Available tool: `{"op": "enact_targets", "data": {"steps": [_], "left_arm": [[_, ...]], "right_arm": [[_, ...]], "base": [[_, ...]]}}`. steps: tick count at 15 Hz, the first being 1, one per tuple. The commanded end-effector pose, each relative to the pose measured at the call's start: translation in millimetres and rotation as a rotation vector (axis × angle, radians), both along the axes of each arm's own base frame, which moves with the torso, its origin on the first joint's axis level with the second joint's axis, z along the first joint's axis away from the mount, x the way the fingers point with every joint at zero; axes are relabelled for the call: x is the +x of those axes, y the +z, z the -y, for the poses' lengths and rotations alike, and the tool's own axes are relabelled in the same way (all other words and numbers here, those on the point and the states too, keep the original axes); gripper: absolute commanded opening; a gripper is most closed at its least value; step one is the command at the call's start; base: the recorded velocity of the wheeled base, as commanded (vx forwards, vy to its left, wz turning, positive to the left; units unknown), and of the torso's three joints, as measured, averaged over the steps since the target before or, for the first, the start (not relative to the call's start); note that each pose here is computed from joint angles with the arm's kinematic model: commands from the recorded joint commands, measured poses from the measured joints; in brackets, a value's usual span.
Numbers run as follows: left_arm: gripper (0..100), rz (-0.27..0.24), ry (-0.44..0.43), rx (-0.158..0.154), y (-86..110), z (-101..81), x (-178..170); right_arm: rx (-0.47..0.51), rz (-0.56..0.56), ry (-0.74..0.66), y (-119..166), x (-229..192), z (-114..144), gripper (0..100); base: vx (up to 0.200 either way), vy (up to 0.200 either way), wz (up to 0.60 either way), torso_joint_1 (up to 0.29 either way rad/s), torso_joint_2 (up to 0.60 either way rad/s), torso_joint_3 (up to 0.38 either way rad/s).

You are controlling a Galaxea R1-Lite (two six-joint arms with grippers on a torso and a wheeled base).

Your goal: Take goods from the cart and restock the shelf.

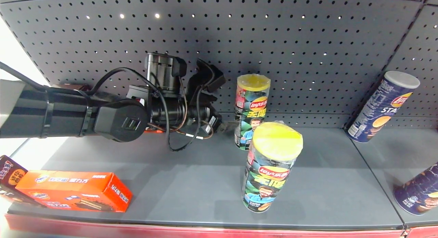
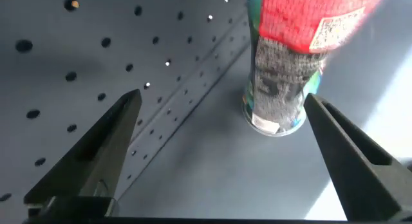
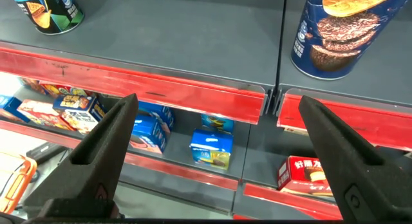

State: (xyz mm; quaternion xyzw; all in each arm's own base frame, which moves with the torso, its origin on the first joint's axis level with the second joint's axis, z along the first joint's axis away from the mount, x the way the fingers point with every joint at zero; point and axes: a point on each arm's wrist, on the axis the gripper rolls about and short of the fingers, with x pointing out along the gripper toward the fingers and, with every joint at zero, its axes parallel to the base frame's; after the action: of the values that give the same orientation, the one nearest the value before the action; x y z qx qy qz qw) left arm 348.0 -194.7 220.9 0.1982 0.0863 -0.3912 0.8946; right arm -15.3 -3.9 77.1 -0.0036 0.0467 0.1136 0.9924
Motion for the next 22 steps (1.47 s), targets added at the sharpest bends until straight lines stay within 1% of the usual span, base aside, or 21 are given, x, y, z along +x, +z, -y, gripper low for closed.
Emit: {"op": "enact_targets", "data": {"steps": [1,3,4,5,6,8,11,14,16,17,19,20,22], "left_arm": [[100,0.002,0.015,0.0,-0.6,3.0,2],[100,0.014,0.058,0.01,1.2,6.3,1],[100,0.021,0.103,0.023,1.3,6.2,0],[100,0.025,0.128,0.031,1.5,6.1,0],[100,0.025,0.147,0.027,2.9,7.2,-2],[100,0.009,0.139,0.016,2.0,13.6,-6],[100,0.004,0.155,0.028,0.9,13.0,-13],[100,0.004,0.183,0.038,2.9,6.4,-21],[100,0.009,0.238,0.058,3.6,1.7,-26],[100,0.019,0.282,0.071,4.9,-0.3,-26],[100,0.056,0.345,0.083,5.5,0.7,-24],[100,0.076,0.356,0.08,4.1,1.4,-22],[100,0.116,0.386,0.062,-8.7,9.9,-8]], "right_arm": [[0.0,-0.002,0.0,0,0,0,100],[0.0,-0.002,0.0,0,0,0,100],[0.0,-0.002,0.0,0,0,0,100],[0.0,-0.002,0.0,0,0,0,100],[0.0,-0.002,0.002,0,0,0,100],[0.0,-0.002,0.0,0,0,0,100],[0.0,-0.002,0.0,0,0,0,100],[0.0,-0.002,0.0,0,0,0,100],[0.0,-0.002,0.0,0,0,0,100],[0.0,-0.002,0.0,0,0,0,100],[0.0,-0.002,0.0,0,0,0,100],[0.0,-0.002,0.0,0,0,0,100],[0.0,-0.002,0.0,0,0,0,100]], "base": [[0.0,0.0,0.0,0.0,0.0,0.0],[0.0,0.0,0.0,0.0,0.0,0.0],[0.0,0.0,0.0,0.0,0.0,0.0],[0.0,0.0,0.0,0.0,0.0,0.0],[0.0,0.0,0.0,0.0,0.0,0.0],[0.0,0.0,0.0,0.0,0.0,0.0],[0.0,0.0,0.0,0.0,0.0,0.0],[0.0,0.0,0.0,0.0,0.0,0.0],[0.0,0.0,0.0,0.0,0.0,0.0],[0.0,0.0,0.0,0.0,0.0,0.0],[0.0,0.0,0.0,0.0,0.0,0.0],[0.0,0.0,0.0,0.0,0.0,0.0],[0.0,0.0,0.0,0.0,0.0,0.0]]}}
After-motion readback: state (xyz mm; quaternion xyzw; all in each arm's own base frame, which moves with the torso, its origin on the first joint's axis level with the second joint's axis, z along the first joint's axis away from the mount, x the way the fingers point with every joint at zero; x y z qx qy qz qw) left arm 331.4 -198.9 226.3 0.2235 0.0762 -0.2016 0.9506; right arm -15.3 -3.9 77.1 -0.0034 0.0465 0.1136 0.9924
